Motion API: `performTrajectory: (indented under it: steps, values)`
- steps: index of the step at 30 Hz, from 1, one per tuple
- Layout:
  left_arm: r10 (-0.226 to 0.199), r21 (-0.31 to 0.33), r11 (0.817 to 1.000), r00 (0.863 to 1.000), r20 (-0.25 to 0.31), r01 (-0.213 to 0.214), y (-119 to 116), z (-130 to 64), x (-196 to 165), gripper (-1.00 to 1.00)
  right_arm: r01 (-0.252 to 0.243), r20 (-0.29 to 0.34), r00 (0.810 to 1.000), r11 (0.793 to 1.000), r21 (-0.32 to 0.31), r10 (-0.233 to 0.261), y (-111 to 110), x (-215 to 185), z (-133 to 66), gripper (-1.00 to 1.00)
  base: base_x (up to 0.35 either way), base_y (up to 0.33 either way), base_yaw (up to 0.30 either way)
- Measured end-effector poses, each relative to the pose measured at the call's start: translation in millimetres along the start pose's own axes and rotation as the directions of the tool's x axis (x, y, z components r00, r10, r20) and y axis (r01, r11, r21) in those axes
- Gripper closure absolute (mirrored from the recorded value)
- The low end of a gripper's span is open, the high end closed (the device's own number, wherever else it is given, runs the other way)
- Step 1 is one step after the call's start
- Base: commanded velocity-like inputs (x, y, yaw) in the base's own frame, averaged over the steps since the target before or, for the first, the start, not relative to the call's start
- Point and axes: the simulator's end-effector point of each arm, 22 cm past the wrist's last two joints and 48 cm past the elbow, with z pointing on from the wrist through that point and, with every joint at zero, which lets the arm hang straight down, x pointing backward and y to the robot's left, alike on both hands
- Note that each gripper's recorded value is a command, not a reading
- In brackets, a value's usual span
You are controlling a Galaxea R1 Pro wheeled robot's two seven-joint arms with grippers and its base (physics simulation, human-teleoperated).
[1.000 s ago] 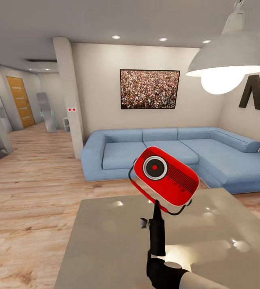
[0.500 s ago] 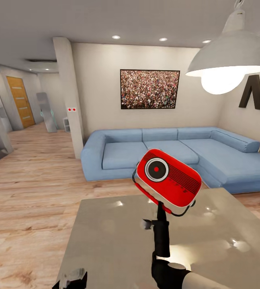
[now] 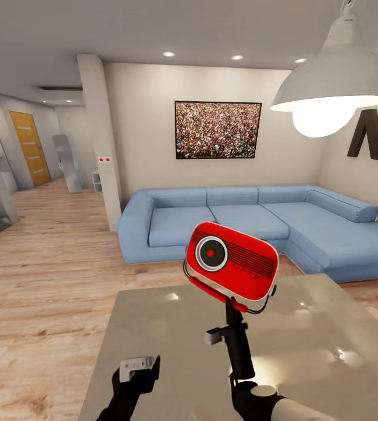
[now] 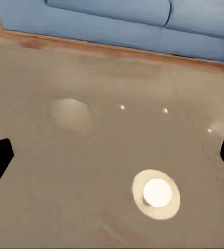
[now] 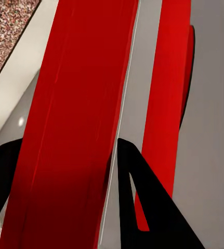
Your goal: Turn on the radio receiver that's on the table in the living room.
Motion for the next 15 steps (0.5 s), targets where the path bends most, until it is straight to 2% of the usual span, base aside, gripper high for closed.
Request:
performTrajectory:
  steps: [6, 7, 10, 13, 15]
  values:
    - [0.023, 0.073, 0.997, 1.000, -0.022, -0.021, -39.3, -4.3, -14.9, -1.00, 0.048, 0.014, 0.999, 0.999, -0.006, -0.048, 7.5, 2.6, -3.8, 1.00, 0.000, 0.000, 0.000]
    - [0.027, 0.078, 0.997, 0.999, -0.021, -0.025, -41.9, -5.1, -18.3, 1.00, 0.051, 0.015, 0.999, 0.999, -0.005, -0.050, 7.8, 2.6, -4.0, 1.00, 0.000, 0.000, 0.000]
    - [0.075, 0.086, 0.993, 0.997, -0.001, -0.074, -48.8, -9.0, -38.3, 1.00, 0.058, 0.019, 0.998, 0.998, -0.006, -0.058, 9.1, 3.1, -4.7, 1.00, 0.000, 0.000, 0.000]
    - [0.176, 0.076, 0.981, 0.984, 0.024, -0.178, -52.9, -12.9, -54.3, 1.00, 0.072, 0.024, 0.997, 0.997, -0.008, -0.072, 12.8, 4.9, -6.4, 1.00, 0.000, 0.000, 0.000]
    - [0.210, 0.071, 0.975, 0.977, 0.035, -0.212, -54.1, -14.3, -60.2, 1.00, 0.080, 0.024, 0.997, 0.997, -0.013, -0.080, 15.4, 6.6, -7.2, 1.00, 0.000, 0.000, 0.000]
